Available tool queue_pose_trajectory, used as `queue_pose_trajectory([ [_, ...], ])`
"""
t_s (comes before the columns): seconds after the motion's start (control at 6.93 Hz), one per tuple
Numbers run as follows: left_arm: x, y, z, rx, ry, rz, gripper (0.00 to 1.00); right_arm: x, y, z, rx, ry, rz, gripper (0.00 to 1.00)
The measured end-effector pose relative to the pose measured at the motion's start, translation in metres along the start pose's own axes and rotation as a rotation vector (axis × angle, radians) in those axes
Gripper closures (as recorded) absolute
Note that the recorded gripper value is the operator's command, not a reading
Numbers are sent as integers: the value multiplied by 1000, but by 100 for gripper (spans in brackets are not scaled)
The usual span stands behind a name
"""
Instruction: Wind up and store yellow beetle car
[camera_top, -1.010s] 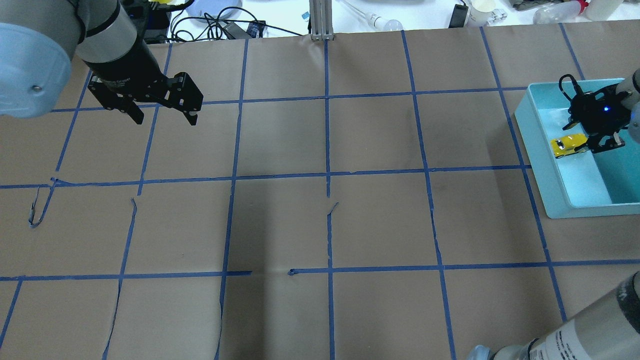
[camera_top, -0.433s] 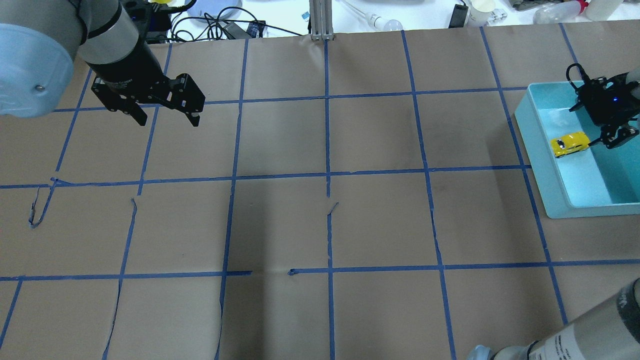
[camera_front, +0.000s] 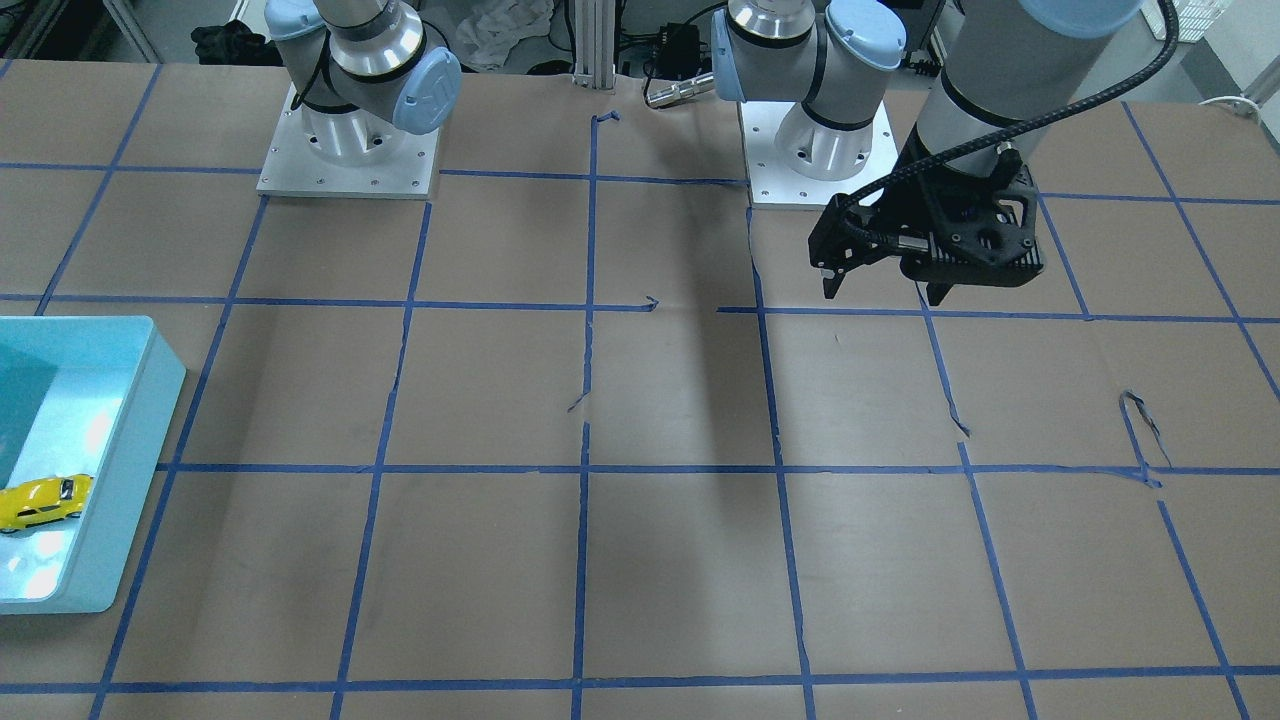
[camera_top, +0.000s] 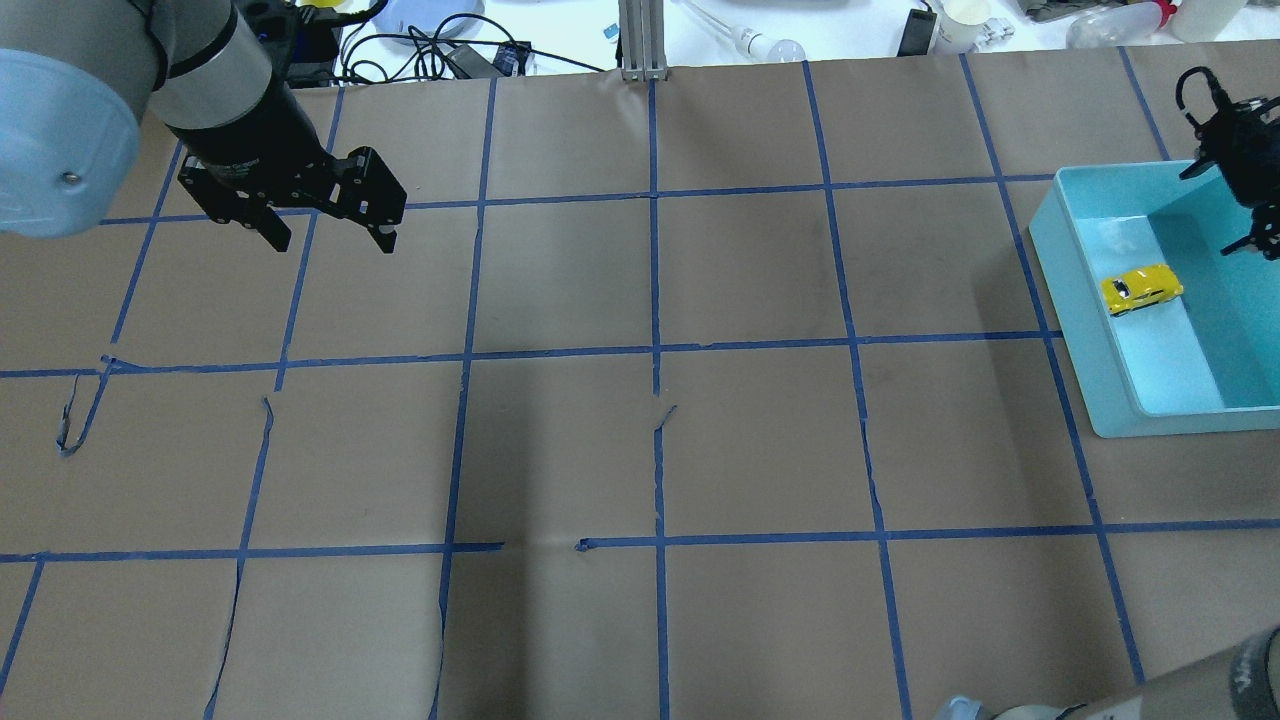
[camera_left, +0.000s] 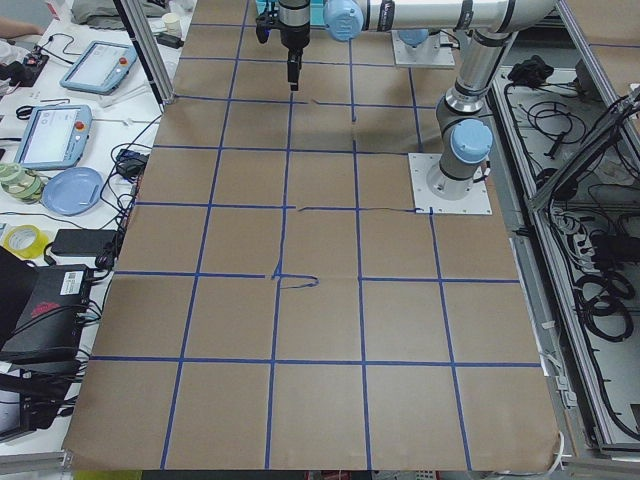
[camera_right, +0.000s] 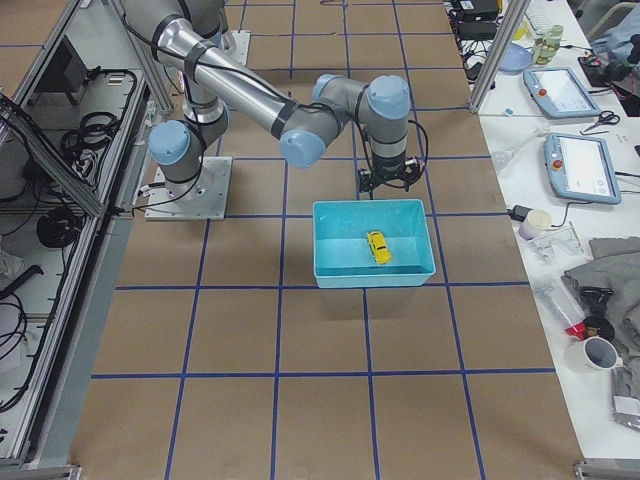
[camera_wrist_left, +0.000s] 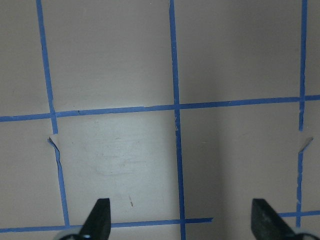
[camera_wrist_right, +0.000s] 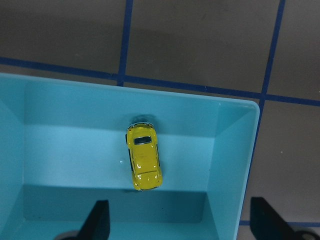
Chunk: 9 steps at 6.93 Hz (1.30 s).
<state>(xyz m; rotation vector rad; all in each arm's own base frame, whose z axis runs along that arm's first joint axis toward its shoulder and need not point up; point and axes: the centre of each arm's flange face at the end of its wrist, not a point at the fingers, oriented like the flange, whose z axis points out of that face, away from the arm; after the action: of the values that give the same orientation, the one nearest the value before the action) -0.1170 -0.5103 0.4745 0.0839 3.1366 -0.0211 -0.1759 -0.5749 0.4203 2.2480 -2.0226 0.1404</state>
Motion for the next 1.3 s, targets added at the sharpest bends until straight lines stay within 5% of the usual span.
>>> queue_pose_trajectory([
  [0.29,-1,0,-3,7,-4,8,0,21,-50,-48,3,-62,176,0],
  [0.58,0,2,-2,4,-13,44,0,23,-99,-80,12,-69,427,0],
  [0.87,1,2,-2,5,-15,54,0,22,-158,-98,44,-76,712,0],
  [1.3,1,3,-2,7,-16,55,0,20,-249,-114,46,-77,969,0],
])
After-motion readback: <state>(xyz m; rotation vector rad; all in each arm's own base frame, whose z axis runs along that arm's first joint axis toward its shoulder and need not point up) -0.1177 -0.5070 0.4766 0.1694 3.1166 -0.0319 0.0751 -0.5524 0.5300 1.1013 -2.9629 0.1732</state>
